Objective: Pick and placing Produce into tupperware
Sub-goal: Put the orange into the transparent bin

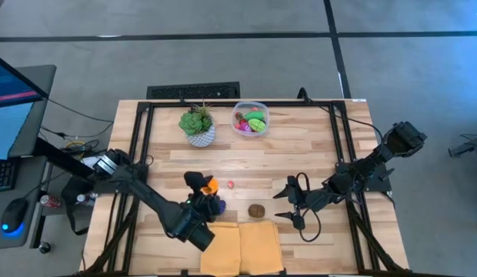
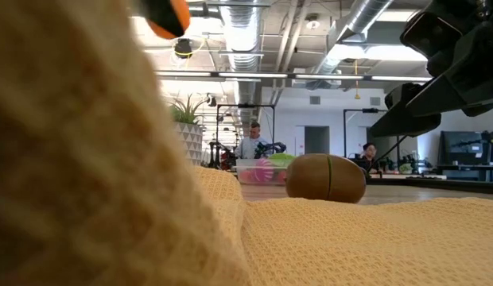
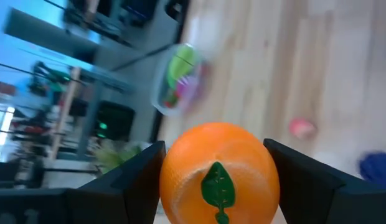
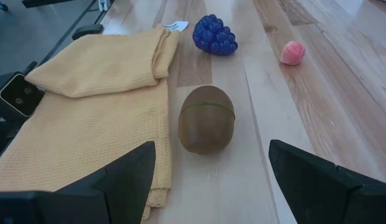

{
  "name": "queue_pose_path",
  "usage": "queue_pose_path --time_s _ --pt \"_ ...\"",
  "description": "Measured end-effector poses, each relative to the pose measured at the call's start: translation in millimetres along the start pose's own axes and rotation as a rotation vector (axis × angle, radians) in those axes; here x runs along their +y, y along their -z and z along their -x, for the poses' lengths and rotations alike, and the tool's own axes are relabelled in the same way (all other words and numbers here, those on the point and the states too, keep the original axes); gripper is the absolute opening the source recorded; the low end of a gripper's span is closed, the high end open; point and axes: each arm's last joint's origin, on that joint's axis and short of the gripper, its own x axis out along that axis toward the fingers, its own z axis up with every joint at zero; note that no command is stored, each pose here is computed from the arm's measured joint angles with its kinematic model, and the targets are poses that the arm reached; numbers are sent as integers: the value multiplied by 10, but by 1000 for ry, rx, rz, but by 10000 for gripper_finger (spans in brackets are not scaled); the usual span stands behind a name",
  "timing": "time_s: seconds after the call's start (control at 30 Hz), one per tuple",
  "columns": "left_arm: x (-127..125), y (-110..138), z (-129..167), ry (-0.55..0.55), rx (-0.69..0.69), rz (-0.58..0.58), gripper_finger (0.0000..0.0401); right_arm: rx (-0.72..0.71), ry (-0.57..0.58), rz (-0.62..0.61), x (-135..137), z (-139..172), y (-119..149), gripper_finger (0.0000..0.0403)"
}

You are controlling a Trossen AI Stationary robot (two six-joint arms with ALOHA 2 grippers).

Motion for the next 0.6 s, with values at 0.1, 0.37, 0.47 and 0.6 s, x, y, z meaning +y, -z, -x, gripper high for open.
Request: queue_pose_path --time_s 0.1,0.37,0.47,0.6 --pt "30 -33 -51 -43 -24 -2 246 0 0 0 0 0 0 336" --pt "85 -110 -179 -94 -43 -9 248 29 12 -6 -12 0 30 336" --pt "93 -148 -222 -101 -52 -14 248 33 13 -5 -12 1 34 336" --pt "106 -210 -288 -110 -64 -22 248 33 13 -5 -12 1 34 336"
